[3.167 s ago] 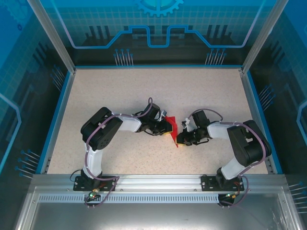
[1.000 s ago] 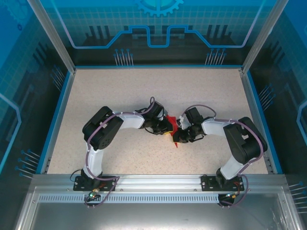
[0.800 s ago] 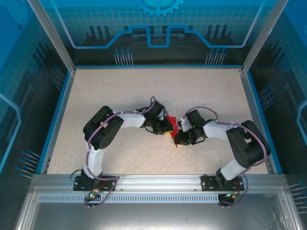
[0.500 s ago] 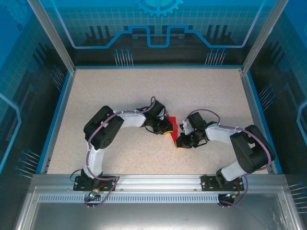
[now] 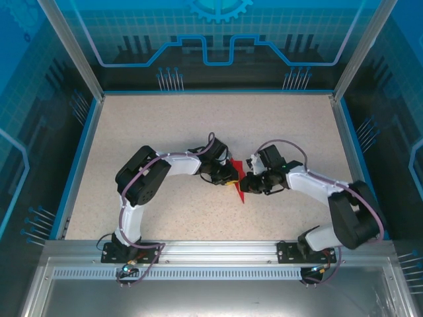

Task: Fold a paper plane with a square sheet of paper (pick it up from the middle)
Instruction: Fold the wing for the fifth time at the center of the table.

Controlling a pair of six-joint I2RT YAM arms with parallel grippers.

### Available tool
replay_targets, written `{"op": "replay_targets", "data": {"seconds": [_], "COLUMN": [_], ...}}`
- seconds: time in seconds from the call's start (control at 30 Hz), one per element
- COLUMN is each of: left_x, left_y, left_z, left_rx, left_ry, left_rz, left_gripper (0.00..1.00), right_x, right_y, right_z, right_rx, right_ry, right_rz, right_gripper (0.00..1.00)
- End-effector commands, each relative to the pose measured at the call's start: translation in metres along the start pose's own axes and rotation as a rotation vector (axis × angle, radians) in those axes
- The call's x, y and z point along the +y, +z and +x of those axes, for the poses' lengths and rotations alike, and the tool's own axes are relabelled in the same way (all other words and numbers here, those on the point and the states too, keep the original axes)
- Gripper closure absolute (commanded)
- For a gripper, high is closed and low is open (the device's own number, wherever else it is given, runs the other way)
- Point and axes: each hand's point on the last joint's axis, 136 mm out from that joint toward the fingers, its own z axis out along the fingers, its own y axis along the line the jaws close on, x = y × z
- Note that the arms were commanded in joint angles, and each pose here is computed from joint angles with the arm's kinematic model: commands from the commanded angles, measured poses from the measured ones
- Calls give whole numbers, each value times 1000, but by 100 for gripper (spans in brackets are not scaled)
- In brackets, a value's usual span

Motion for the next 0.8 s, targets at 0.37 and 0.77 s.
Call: {"op": "replay_targets", "data": {"seconds": [0.37, 0.77], "left_x": [-32, -26], "left_y": [-20, -18], "left_z": [-12, -25], "left_rx": [-38, -67], "left_ry": [225, 319], "left_rz": [36, -37], "left_gripper": [80, 77], "right_x": [-57, -64], "right_y": [31, 35], "right_z": [33, 33], "right_rx": [119, 159], "right_ry": [56, 74], "right_rz": [144, 181], "right_gripper": [89, 89]}}
